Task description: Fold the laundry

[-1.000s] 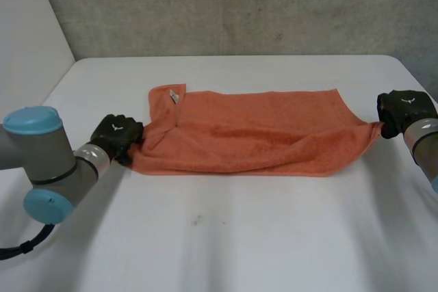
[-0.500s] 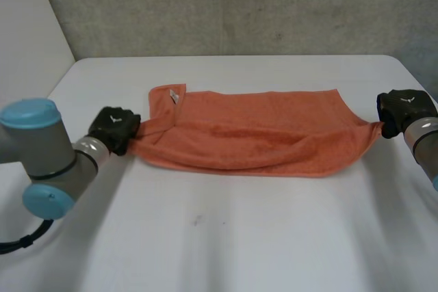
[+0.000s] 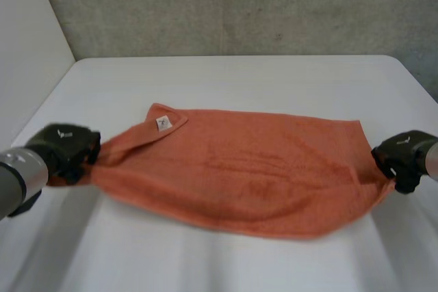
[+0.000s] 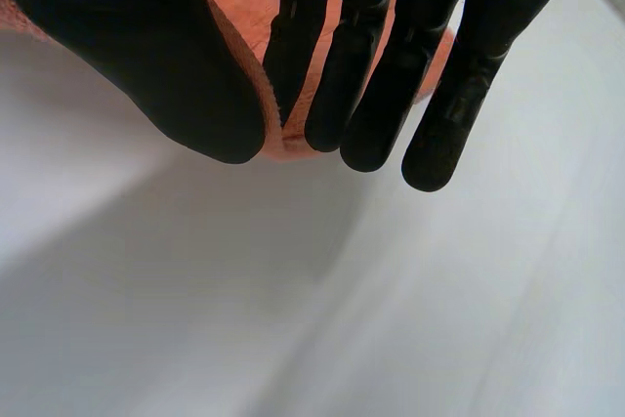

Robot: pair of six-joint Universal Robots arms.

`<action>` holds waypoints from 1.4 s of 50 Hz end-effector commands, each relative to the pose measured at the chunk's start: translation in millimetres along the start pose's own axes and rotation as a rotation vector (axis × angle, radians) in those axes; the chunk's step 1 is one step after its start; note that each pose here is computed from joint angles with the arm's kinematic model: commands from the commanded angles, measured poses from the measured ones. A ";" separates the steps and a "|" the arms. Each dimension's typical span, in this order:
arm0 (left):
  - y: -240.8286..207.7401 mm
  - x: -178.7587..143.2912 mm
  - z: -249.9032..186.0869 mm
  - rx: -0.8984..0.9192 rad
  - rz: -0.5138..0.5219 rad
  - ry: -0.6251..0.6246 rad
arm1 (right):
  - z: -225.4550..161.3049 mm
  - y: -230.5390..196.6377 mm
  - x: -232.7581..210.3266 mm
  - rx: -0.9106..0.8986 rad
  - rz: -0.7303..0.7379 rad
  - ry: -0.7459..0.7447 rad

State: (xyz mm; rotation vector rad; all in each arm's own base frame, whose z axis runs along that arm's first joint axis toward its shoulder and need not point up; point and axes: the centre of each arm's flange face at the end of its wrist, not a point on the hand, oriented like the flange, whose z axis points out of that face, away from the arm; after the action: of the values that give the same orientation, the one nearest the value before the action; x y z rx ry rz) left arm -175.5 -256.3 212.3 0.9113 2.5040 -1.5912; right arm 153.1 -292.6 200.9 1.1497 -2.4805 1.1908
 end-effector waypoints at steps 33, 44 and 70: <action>-166.8 -69.5 56.3 0.810 -0.048 -0.402 | -31.4 -150.5 93.0 0.970 0.304 0.473; -23.6 -15.6 106.1 0.357 -0.090 -0.241 | 47.6 -81.0 19.7 0.698 0.256 0.124; 17.1 13.8 84.4 0.203 -0.100 -0.158 | 74.8 4.8 -15.8 0.374 0.263 -0.044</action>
State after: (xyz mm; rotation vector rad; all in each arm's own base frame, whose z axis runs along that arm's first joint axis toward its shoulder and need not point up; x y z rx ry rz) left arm -201.2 -316.3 151.8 0.6564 2.3492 -1.8905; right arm 178.1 -346.0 155.7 0.8870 -2.5634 1.7771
